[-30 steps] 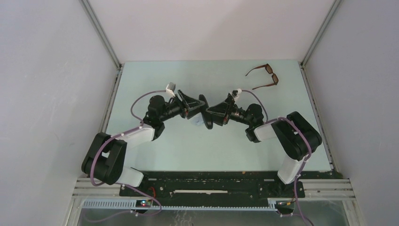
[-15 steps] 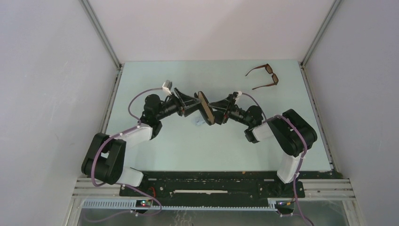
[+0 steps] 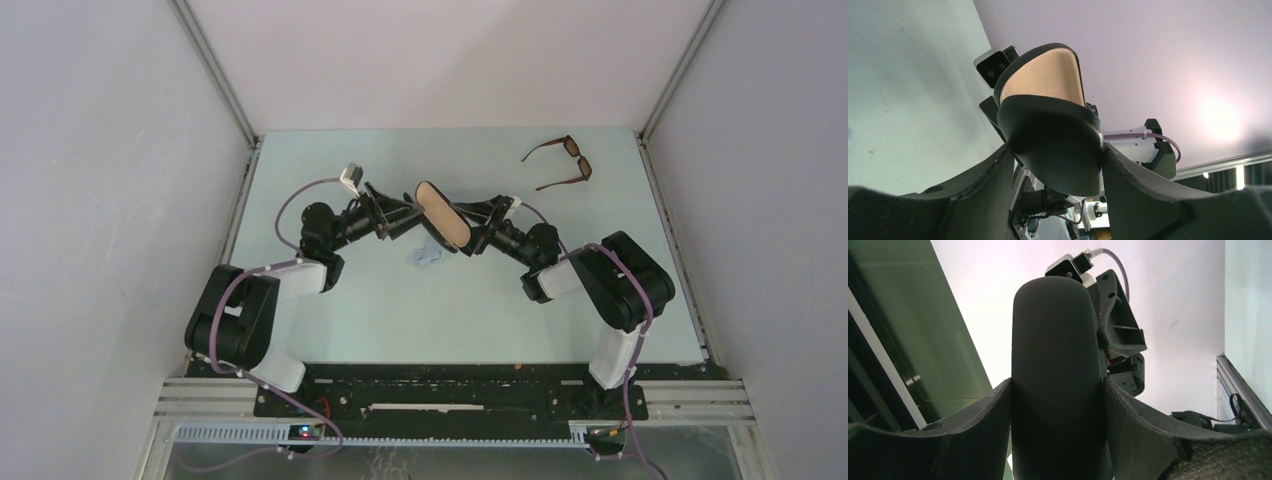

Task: Organize the sunglasses
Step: Open the sunglasses case.

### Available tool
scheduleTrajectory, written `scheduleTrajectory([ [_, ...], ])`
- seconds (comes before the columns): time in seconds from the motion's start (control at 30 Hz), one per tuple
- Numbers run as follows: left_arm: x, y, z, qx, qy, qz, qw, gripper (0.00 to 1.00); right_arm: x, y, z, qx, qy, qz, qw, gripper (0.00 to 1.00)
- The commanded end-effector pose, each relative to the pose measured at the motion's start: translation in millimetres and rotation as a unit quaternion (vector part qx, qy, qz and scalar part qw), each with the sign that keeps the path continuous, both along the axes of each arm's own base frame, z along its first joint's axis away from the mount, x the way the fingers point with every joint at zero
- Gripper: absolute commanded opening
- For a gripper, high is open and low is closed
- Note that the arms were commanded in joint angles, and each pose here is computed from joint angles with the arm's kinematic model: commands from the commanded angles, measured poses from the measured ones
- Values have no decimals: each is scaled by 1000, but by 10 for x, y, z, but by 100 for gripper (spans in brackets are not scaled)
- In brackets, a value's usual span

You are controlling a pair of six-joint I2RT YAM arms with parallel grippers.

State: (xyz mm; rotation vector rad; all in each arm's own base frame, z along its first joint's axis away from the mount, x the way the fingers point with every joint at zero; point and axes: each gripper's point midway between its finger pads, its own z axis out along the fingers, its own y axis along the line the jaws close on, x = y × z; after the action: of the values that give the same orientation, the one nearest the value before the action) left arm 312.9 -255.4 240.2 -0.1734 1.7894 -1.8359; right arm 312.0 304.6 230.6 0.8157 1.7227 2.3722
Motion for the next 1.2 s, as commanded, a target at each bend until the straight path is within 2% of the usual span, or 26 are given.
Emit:
scheduleTrajectory([
  [0.0, -261, -37, 281, -35, -110, -47, 992, 0, 73, -17, 120, 64, 82, 9, 995, 0],
  [0.9, -383, 2, 73, -27, -105, -45, 993, 0, 112, 10, 55, 82, 129, 12, 988, 0],
  [1.0, -392, 6, 68, -25, -107, -44, 993, 0, 121, 7, 38, 83, 133, 12, 988, 6],
  [1.17, -396, 3, 43, -23, -108, -45, 993, 0, 137, 2, 15, 83, 137, 10, 987, 10],
])
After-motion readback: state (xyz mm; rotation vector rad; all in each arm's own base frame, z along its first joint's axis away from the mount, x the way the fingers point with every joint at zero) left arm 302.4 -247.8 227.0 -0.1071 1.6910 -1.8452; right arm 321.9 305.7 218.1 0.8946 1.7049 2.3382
